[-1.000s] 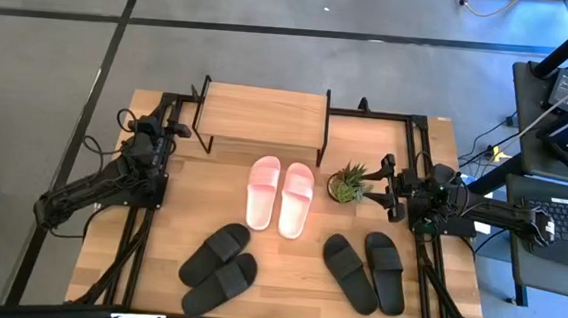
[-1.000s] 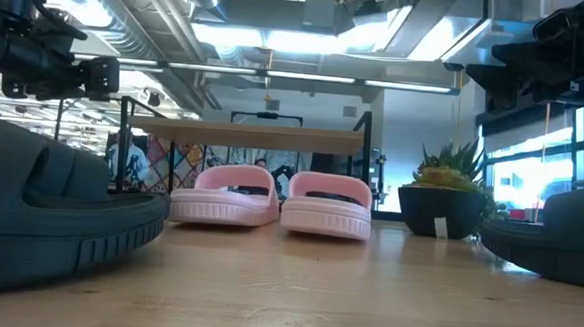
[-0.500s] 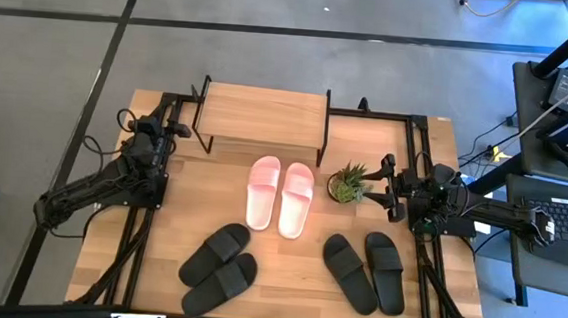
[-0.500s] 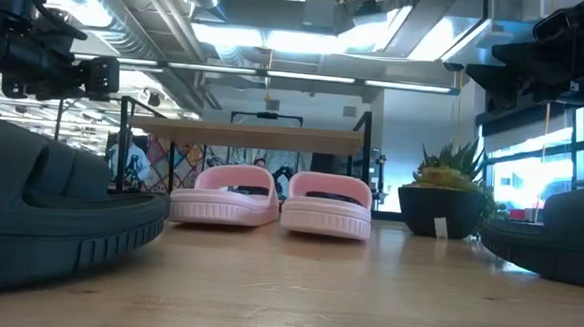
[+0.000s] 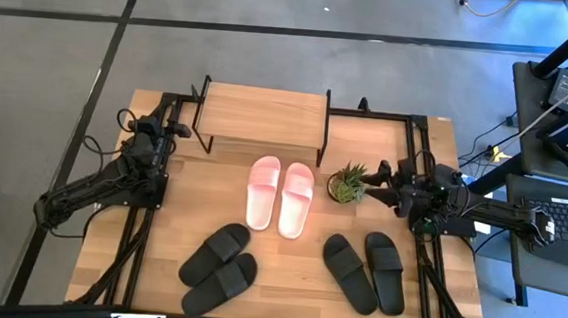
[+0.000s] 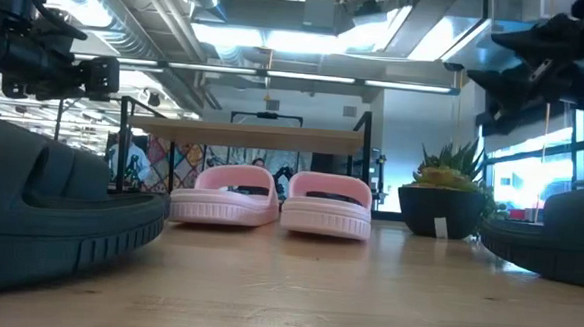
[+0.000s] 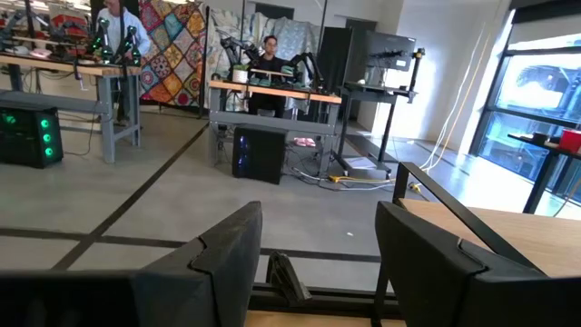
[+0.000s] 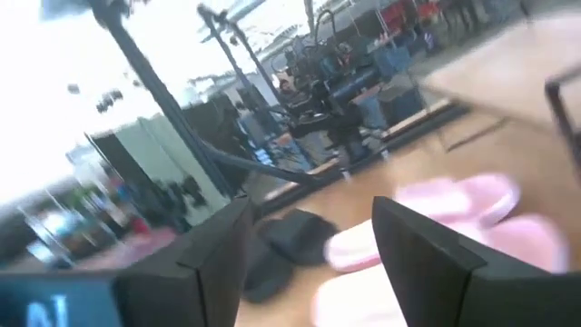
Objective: Pick and place slides into the shelf
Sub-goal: Put the left pink slide on the shelf
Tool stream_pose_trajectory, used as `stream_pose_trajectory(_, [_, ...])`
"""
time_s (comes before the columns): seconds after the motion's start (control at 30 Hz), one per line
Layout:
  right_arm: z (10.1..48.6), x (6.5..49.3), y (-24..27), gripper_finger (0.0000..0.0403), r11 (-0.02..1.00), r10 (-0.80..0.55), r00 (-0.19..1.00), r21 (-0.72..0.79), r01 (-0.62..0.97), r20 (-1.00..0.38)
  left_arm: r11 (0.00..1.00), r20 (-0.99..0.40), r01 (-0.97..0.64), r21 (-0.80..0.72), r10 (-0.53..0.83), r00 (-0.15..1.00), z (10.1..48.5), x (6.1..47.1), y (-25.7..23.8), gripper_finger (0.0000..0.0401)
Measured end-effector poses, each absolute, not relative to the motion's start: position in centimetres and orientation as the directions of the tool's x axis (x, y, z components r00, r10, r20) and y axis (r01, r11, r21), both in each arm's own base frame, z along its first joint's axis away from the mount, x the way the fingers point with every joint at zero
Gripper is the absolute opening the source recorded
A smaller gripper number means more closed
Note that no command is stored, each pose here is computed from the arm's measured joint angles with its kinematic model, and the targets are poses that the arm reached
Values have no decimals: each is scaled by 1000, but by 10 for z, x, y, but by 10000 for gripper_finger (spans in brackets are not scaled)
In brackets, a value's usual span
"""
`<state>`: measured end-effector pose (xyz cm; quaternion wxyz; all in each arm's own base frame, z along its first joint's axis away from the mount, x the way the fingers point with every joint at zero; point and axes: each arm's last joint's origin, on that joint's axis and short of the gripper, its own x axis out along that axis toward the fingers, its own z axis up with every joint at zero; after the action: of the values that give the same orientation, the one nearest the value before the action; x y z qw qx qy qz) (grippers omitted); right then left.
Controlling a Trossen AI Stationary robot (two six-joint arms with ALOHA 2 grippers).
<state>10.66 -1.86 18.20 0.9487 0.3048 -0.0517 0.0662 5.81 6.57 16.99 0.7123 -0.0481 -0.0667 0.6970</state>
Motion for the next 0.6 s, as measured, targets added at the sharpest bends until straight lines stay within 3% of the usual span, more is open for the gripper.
stream_pose_trajectory(0.07, [183, 107, -19, 227, 730, 94, 985, 663, -167, 144, 24, 28, -987, -162, 999, 19, 170, 58, 66, 208])
stream_pose_trajectory(0.17, [183, 107, -19, 227, 705, 94, 985, 689, -169, 146, 24, 28, -987, -162, 999, 19, 170, 58, 66, 208])
stream_pose_trajectory(0.5, [191, 106, -20, 227, 818, 53, 978, 553, -158, 202, 24, 28, -986, -162, 999, 19, 170, 58, 66, 208])
stream_pose_trajectory(0.6, [208, 105, -21, 227, 872, -17, 974, 480, -96, 226, 24, 28, -987, -162, 999, 19, 170, 58, 66, 208])
